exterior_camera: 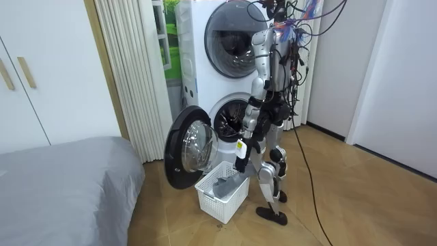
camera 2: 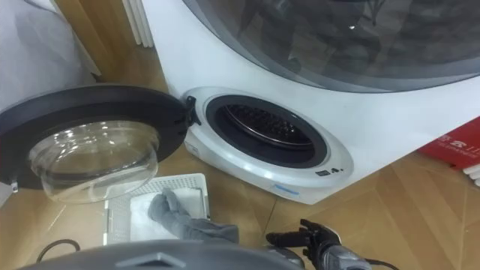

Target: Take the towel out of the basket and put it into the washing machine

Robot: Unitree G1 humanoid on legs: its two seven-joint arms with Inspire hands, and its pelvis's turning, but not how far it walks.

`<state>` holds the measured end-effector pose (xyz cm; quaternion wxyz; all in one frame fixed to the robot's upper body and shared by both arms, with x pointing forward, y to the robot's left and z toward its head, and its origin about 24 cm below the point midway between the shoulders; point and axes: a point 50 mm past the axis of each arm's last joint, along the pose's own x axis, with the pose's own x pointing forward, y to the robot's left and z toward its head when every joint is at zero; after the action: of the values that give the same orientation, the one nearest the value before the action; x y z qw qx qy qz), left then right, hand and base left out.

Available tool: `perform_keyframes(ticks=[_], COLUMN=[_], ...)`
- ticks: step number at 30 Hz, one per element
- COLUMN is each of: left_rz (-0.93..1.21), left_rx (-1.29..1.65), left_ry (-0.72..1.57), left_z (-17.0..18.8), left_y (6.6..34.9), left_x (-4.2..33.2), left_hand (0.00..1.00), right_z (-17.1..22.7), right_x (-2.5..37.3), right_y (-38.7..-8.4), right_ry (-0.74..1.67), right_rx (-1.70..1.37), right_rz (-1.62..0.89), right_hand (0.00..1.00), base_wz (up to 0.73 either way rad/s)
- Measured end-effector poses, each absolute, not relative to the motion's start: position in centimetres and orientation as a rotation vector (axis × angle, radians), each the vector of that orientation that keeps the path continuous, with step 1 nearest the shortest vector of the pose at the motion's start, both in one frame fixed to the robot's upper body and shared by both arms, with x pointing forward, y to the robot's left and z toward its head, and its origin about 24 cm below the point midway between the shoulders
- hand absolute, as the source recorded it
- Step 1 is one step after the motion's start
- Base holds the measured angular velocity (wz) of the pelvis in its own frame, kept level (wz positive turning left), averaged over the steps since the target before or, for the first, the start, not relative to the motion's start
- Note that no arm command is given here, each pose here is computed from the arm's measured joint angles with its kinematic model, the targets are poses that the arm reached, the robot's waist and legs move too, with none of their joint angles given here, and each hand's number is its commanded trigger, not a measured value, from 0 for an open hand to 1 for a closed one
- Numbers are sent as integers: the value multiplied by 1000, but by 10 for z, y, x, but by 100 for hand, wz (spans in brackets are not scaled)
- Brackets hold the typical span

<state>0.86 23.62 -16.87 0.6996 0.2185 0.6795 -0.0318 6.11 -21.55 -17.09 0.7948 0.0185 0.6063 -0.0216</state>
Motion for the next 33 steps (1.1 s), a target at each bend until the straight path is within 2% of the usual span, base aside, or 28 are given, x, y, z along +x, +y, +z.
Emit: perform_keyframes(ticks=[8, 16, 25, 33], left_rz=[-83, -96, -49, -127], left_rx=[511, 624, 708, 740], left_ry=[1492, 1401, 1129, 940], left_z=[-169, -167, -154, -143], left_y=[236, 236, 233, 209], left_x=[12, 34, 108, 160], left_hand=[0, 0, 0, 0], right_z=[-170, -169, -164, -155], right_x=[64, 73, 100, 140], right_y=[-216, -215, -212, -205], right_ry=[1292, 1258, 1226, 1138], right_rx=[37, 21, -56, -120], right_rz=[-44, -22, 60, 109], right_hand=[0, 0, 0, 0], base_wz=[1, 9, -4, -11])
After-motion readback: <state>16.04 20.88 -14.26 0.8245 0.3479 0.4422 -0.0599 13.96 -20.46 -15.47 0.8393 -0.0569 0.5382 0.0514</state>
